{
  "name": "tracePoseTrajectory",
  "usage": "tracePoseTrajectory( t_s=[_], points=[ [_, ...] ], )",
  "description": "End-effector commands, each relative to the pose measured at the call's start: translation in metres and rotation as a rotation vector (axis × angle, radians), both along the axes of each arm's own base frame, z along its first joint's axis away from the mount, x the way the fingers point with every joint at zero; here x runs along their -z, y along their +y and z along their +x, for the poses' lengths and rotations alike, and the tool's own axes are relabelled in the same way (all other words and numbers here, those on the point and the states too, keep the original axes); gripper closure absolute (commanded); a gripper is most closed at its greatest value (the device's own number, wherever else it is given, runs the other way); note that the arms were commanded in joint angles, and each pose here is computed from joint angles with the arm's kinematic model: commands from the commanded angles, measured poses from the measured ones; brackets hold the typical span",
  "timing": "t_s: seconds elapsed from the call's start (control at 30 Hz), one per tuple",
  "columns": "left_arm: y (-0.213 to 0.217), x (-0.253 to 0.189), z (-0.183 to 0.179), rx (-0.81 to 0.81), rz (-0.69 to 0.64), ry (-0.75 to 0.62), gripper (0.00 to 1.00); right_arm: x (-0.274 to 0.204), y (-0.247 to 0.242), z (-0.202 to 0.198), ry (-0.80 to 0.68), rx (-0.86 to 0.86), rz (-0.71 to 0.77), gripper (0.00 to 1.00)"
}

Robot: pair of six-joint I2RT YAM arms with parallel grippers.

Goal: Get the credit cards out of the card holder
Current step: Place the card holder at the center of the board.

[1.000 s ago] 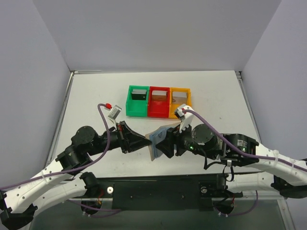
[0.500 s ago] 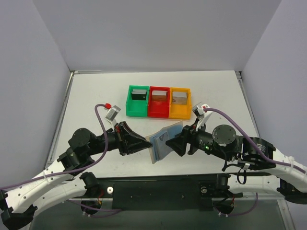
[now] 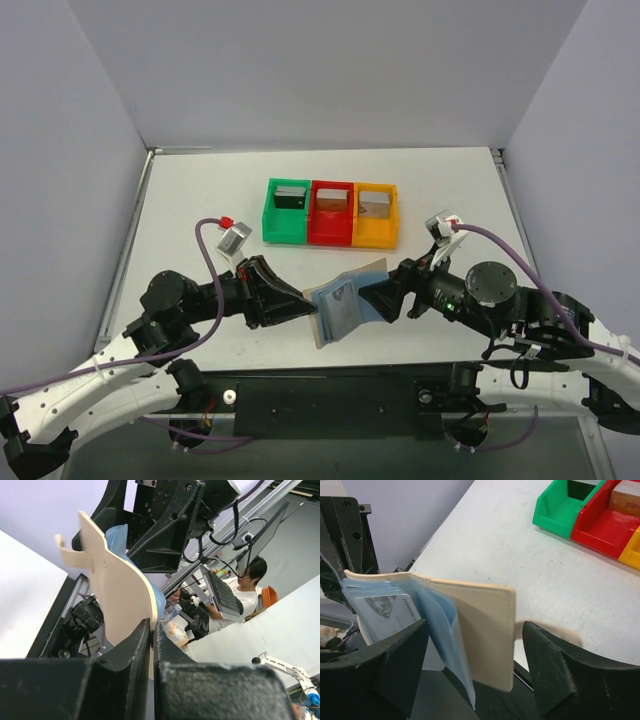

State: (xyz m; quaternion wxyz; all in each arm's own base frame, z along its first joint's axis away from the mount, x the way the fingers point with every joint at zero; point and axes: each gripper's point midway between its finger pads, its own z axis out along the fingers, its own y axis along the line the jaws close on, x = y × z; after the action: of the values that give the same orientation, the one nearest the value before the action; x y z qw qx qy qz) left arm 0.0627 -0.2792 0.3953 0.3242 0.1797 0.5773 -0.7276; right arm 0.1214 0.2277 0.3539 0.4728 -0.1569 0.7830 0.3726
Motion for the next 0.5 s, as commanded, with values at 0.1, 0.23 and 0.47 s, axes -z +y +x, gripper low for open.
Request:
tracePoseTrajectory(
  t_s=[0.1,0.23,0.47],
  points=[
    [0.010,-0.031,-0.018,0.065,-0.117,-0.089,1.00,-0.001,-0.001,-0.008,0.007,-0.057,0.029,0.26],
    [0.009,-0.031,-0.023,0.098,-0.128,-0.103,1.00,-0.002,0.008,-0.015,0.019,-0.112,0.053,0.27],
    [0.007,-0.023,-0.023,0.109,-0.122,-0.102,1.00,0.009,0.020,-0.021,0.057,-0.184,0.061,0.42]
  ],
)
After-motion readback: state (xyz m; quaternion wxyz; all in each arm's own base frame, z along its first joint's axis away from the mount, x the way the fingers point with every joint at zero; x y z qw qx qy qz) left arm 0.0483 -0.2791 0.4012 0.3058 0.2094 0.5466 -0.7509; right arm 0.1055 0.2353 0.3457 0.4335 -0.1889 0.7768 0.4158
